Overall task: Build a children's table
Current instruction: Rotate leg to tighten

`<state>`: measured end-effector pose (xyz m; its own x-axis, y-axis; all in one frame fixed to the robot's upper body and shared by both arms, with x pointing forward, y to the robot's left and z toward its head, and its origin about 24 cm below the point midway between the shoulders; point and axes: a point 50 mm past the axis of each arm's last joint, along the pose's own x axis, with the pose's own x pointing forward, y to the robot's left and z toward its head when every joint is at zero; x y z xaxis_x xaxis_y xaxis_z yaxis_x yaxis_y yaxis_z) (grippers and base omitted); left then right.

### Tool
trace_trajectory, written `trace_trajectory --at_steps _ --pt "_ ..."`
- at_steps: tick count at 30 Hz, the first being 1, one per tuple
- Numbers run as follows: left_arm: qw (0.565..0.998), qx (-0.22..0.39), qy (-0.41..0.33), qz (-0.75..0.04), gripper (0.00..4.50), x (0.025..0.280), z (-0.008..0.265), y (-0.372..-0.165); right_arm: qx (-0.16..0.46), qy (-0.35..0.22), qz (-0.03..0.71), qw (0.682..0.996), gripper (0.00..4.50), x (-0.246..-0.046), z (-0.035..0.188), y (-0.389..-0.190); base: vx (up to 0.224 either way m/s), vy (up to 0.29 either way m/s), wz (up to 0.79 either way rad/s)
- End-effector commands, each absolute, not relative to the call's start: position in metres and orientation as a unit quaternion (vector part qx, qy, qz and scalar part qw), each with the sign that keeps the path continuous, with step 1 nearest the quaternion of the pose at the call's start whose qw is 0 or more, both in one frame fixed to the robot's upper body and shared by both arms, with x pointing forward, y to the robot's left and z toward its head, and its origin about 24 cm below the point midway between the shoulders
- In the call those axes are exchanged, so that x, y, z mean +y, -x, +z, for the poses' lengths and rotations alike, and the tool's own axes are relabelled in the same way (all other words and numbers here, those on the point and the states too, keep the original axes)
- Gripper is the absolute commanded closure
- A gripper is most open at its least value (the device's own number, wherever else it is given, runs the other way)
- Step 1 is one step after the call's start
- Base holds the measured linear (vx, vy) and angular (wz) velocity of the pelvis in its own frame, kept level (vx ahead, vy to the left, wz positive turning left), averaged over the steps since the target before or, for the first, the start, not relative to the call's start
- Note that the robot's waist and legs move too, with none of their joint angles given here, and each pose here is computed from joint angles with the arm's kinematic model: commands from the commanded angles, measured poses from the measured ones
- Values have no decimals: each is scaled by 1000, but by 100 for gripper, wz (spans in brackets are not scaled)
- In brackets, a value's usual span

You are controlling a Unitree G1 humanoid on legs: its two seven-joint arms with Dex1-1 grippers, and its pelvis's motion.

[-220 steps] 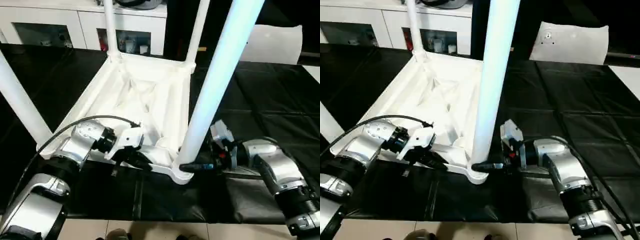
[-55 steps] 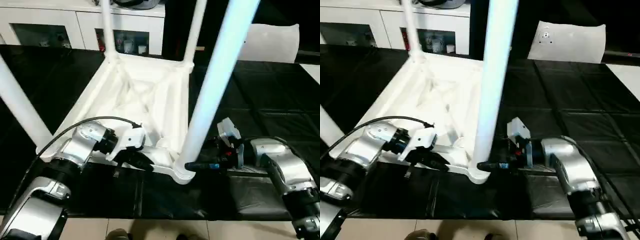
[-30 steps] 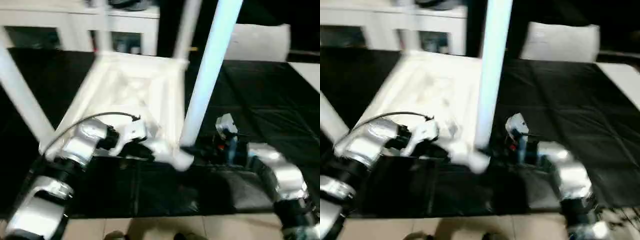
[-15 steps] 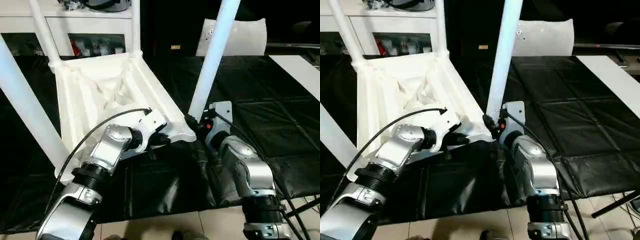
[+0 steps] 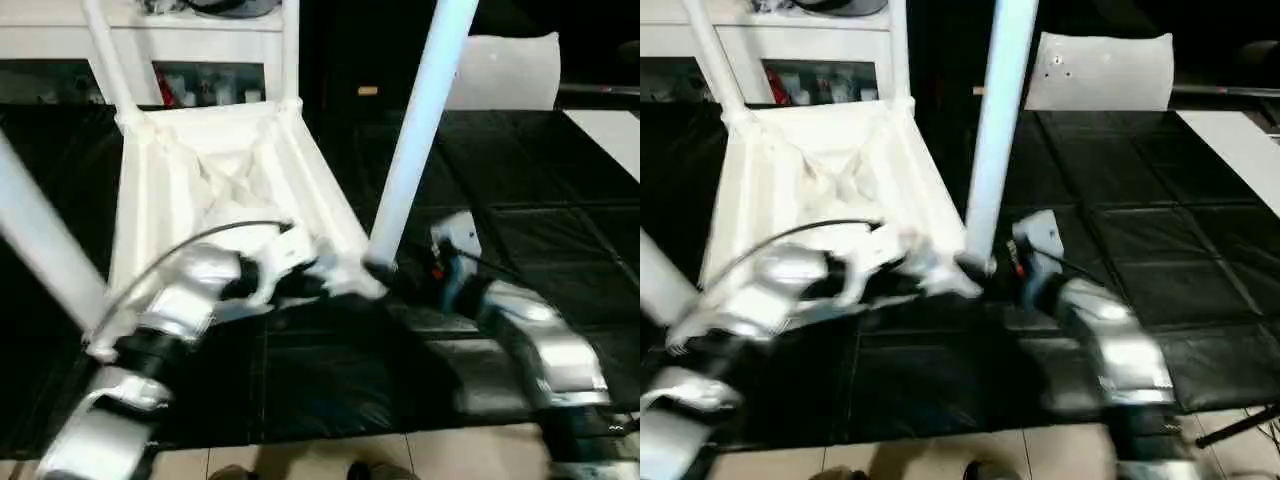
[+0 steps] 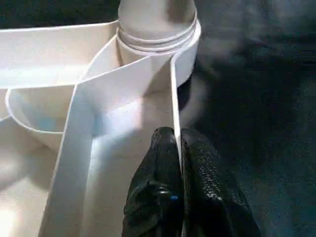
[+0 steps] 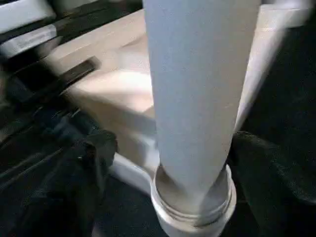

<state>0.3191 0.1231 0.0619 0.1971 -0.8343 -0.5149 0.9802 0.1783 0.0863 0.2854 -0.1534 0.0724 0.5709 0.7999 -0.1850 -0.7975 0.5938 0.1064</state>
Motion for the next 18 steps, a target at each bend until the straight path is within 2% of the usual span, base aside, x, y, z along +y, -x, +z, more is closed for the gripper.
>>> trace_trajectory --at_steps 1,2,3,5,6,11,12,14,16,17,18 --pt "715 133 -202 -656 450 111 75 -317 102 0 492 865 32 -150 75 -284 0 0 0" --pt "715 133 -202 -656 450 111 75 -317 102 0 492 865 32 -150 75 -284 0 0 0" --pt "691 136 -208 -679 450 117 76 -315 106 14 526 844 32 -158 77 -281 0 0 0" --pt "674 142 -212 -693 450 121 77 -313 106 21 546 831 32 -162 78 -280 0 0 0" --pt "650 150 -220 -711 450 126 77 -311 106 32 568 816 32 -165 79 -279 0 0 0" --pt "627 155 -226 -729 450 129 77 -310 109 37 590 799 32 -166 78 -279 0 0 0" --pt "610 157 -229 -742 450 130 77 -308 116 33 609 784 58 -167 77 -278 0 0 0" --pt "610 157 -229 -742 450 130 77 -308 116 33 609 784 66 -167 77 -278 0 0 0" --pt "597 158 -232 -751 450 130 78 -308 121 28 626 770 78 -167 77 -277 0 0 0" --pt "592 159 -235 -755 450 130 78 -307 123 28 635 762 104 -167 77 -276 0 0 0" --pt "592 159 -235 -755 450 130 78 -307 123 28 635 762 110 -167 77 -276 0 0 0"
